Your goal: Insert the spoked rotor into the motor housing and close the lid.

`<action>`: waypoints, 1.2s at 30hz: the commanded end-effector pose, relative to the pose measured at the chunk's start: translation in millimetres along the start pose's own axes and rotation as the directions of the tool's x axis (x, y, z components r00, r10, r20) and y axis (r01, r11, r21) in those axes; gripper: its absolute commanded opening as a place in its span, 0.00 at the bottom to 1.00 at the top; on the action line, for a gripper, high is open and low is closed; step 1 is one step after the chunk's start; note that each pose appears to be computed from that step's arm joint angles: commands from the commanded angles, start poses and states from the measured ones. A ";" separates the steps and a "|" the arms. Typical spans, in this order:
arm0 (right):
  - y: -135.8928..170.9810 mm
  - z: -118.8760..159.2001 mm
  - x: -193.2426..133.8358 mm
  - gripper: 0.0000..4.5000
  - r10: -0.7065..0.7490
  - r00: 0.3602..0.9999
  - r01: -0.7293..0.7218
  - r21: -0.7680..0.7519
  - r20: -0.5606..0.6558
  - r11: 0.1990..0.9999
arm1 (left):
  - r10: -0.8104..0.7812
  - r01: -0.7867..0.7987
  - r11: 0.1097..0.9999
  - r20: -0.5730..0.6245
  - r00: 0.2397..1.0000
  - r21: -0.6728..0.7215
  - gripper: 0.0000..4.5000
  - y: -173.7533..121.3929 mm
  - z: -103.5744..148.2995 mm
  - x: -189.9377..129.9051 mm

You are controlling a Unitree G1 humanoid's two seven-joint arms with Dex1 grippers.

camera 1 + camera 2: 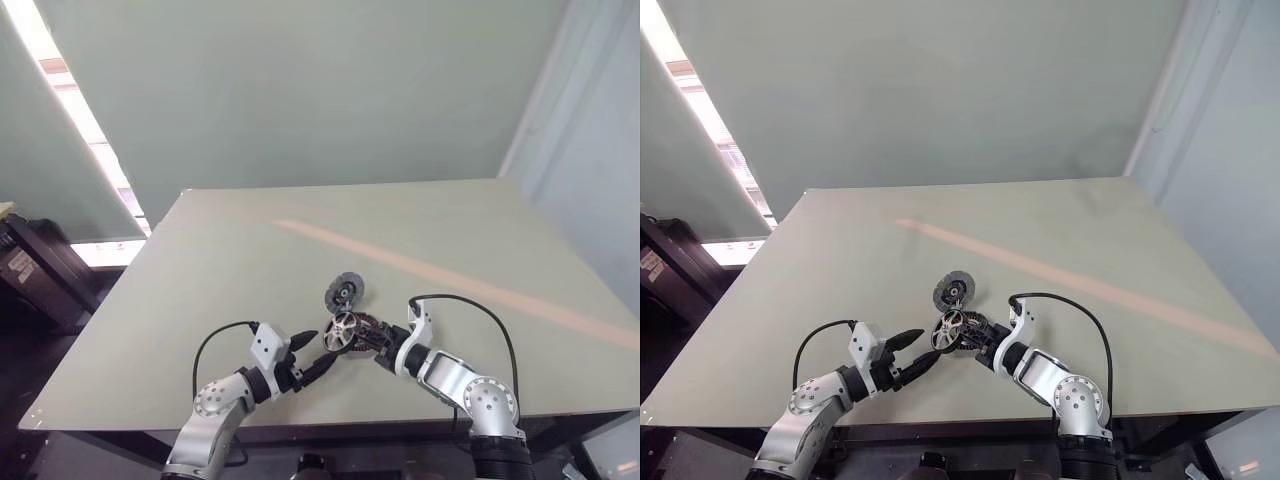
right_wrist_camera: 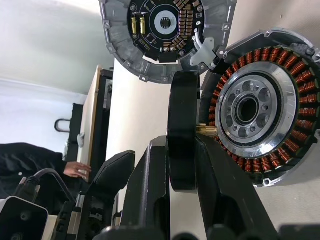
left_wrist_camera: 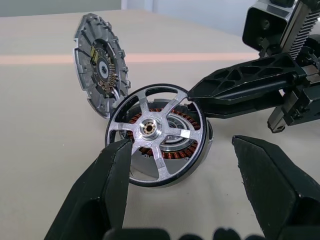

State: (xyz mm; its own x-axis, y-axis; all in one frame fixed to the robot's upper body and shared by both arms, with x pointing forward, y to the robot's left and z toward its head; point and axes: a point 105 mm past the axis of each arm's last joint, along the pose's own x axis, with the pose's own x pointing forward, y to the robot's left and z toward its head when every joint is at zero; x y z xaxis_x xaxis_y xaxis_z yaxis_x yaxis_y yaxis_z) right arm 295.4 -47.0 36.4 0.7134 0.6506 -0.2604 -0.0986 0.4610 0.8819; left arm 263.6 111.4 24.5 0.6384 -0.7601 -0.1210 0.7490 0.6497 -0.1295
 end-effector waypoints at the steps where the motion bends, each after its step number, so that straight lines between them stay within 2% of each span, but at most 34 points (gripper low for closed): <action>1: 16.7 11.8 -2.5 0.08 0.086 0.994 -0.091 0.081 0.063 0.993 | -0.015 0.013 0.999 0.031 0.999 0.039 0.76 -1.3 10.4 2.4; 7: 21.7 28.0 -9.2 0.08 0.149 0.980 -0.171 0.182 0.130 0.968 | -0.013 0.012 0.999 0.030 0.999 0.039 0.76 -1.1 10.3 2.2; 10: 18.5 33.0 -10.5 0.08 0.129 0.980 -0.156 0.187 0.149 0.970 | -0.014 0.012 0.999 0.029 0.999 0.039 0.76 -1.2 10.1 2.0; 25: 15.4 15.6 -3.0 0.08 0.102 0.991 -0.116 0.193 0.082 0.974 | -0.011 0.009 0.999 0.031 0.999 0.044 0.76 0.7 11.2 2.3; 36: 6.8 14.5 3.4 0.08 0.048 0.995 -0.064 0.192 0.084 0.979 | -0.012 0.011 0.999 0.036 0.999 0.047 0.76 1.0 12.1 4.0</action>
State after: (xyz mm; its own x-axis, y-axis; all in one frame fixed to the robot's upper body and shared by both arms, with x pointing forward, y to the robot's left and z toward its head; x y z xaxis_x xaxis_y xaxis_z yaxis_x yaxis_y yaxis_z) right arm 302.3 -64.0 36.6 0.7598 0.6093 -0.2268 0.0139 0.3335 0.9426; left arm 265.6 110.5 27.0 0.6381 -0.7618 -0.1120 0.7524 0.6478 -0.1193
